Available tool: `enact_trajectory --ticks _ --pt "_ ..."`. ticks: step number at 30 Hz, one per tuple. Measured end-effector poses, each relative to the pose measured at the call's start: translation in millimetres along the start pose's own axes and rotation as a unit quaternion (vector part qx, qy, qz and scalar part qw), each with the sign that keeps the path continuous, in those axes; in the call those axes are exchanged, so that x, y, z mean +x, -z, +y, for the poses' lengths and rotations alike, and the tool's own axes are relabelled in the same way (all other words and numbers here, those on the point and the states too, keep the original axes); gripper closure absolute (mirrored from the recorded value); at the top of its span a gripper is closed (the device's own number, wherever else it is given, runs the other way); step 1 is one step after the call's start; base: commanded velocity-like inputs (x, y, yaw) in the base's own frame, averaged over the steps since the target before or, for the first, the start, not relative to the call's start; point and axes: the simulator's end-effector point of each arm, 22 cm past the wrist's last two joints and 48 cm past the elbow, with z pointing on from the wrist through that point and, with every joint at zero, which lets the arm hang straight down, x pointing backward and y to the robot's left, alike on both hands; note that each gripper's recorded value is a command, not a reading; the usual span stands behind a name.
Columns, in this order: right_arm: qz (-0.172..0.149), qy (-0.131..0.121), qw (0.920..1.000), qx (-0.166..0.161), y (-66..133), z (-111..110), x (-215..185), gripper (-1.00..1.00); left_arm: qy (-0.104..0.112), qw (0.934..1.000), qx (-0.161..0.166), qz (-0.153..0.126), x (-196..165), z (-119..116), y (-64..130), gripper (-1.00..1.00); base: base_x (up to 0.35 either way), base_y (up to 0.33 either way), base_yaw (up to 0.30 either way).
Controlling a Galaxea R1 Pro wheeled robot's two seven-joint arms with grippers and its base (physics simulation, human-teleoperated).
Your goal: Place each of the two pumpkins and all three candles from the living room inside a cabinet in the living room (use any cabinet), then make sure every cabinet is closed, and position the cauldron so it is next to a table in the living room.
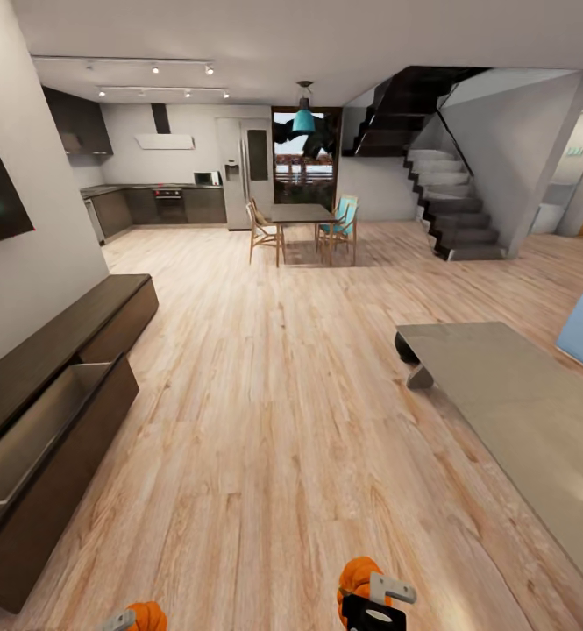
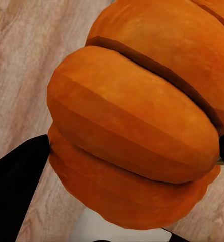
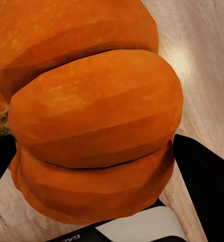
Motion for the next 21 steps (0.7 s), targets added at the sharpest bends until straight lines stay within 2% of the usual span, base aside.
enact_trajectory --ticks 8,21 --pt "0.001 -0.001 1.0 0.001 -0.6 -2.0 0.7 1.0 -0.001 1.0 0.0 0.0 0.3 -0.4 0.0 1.0 0.045 0.0 0.002" --pt "0.001 0.0 1.0 0.002 -0.8 -2.4 1.5 1.0 -0.002 1.0 0.0 0.0 0.3 -0.4 0.0 1.0 0.315 0.0 0.0"
